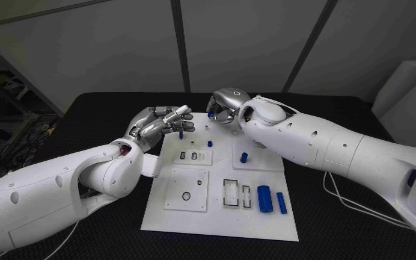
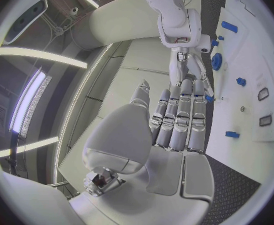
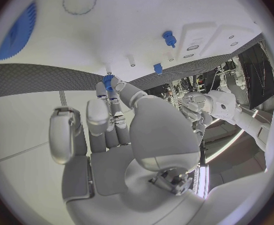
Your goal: Assemble the parts on the task board
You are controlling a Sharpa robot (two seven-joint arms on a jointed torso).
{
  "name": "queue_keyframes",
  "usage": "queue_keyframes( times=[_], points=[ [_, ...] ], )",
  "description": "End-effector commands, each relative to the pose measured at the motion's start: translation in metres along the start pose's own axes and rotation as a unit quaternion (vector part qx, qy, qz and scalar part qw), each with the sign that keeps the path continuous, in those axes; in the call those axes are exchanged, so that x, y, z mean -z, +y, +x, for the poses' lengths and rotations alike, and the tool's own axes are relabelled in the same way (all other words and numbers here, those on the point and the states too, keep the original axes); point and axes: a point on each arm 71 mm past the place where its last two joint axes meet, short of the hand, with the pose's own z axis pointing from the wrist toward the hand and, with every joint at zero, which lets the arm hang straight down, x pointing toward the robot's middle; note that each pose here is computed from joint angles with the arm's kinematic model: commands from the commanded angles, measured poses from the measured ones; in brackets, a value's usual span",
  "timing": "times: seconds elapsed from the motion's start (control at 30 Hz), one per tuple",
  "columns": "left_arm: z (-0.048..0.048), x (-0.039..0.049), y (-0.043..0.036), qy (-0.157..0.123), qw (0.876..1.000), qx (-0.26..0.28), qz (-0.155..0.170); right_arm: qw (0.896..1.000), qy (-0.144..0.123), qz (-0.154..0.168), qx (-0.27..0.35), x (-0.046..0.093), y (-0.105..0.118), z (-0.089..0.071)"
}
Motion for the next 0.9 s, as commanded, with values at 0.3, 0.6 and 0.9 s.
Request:
queue_keyframes(
  times=[0.3,0.6,0.9],
  points=[
    [0.0028,-0.0016,-0.0037,0.009,1.0,0.002,0.005,1.0,0.019,-0.001,0.003,-0.0042,0.0027,0.0024],
    [0.0022,-0.002,-0.0043,0.009,1.0,0.002,0.005,1.0,0.029,0.005,0.008,-0.0039,0.0014,0.0037],
    [0.0018,-0.0023,-0.0042,0.008,1.0,0.001,0.005,1.0,0.028,0.005,0.009,-0.0034,0.0024,0.0033]
  ],
)
